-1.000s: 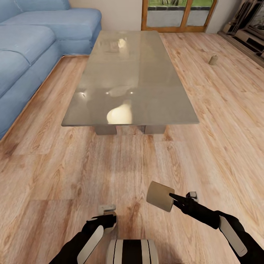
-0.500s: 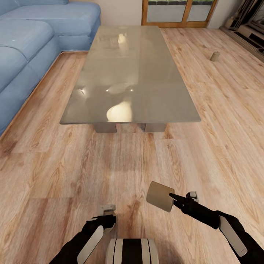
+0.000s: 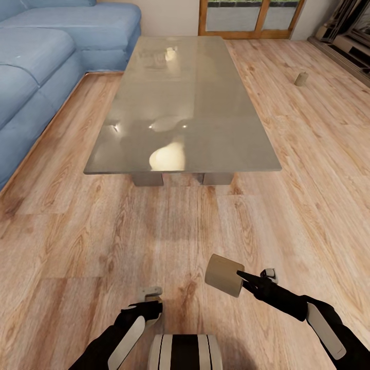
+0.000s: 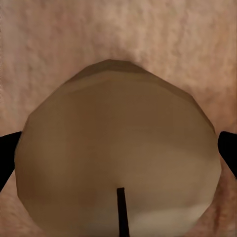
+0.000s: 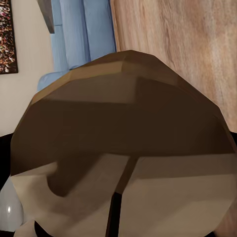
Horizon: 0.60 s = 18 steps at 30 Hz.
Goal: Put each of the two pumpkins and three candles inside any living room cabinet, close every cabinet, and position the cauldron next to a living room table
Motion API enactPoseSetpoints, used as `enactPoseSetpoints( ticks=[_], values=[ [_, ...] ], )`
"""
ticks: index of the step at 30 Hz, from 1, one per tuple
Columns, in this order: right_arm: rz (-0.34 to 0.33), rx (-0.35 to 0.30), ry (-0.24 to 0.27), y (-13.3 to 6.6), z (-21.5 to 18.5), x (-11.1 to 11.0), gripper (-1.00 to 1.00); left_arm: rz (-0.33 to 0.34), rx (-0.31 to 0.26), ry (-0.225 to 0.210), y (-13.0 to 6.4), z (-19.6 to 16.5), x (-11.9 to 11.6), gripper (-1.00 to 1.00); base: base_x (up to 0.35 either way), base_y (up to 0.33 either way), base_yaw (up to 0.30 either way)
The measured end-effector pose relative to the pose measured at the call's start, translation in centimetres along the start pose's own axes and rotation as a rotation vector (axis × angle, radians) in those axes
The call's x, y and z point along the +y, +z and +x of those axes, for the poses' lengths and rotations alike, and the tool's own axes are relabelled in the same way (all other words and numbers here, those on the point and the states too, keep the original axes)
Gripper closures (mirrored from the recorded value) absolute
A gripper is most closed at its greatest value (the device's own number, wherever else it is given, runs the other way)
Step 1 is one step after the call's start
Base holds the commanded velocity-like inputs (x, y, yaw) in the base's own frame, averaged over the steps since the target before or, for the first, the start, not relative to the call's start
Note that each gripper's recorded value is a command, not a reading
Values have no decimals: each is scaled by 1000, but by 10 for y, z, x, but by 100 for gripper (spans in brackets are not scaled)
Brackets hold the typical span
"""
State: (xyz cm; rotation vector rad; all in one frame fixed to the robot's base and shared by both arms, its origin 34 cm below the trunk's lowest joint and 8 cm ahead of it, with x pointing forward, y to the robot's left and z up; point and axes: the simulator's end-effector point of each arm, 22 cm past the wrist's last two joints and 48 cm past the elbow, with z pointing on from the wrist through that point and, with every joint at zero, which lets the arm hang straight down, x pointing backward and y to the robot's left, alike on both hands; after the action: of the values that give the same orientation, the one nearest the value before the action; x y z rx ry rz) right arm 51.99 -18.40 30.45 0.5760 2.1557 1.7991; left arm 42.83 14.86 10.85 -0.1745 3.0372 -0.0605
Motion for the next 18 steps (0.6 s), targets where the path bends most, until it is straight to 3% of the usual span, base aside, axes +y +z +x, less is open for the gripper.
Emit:
enactPoseSetpoints(
  ticks=[18],
  values=[
    [0, 0, 0, 0, 0, 0, 100, -2, 0, 2, 0, 0, 1, 100, 0, 0, 0]
  ],
)
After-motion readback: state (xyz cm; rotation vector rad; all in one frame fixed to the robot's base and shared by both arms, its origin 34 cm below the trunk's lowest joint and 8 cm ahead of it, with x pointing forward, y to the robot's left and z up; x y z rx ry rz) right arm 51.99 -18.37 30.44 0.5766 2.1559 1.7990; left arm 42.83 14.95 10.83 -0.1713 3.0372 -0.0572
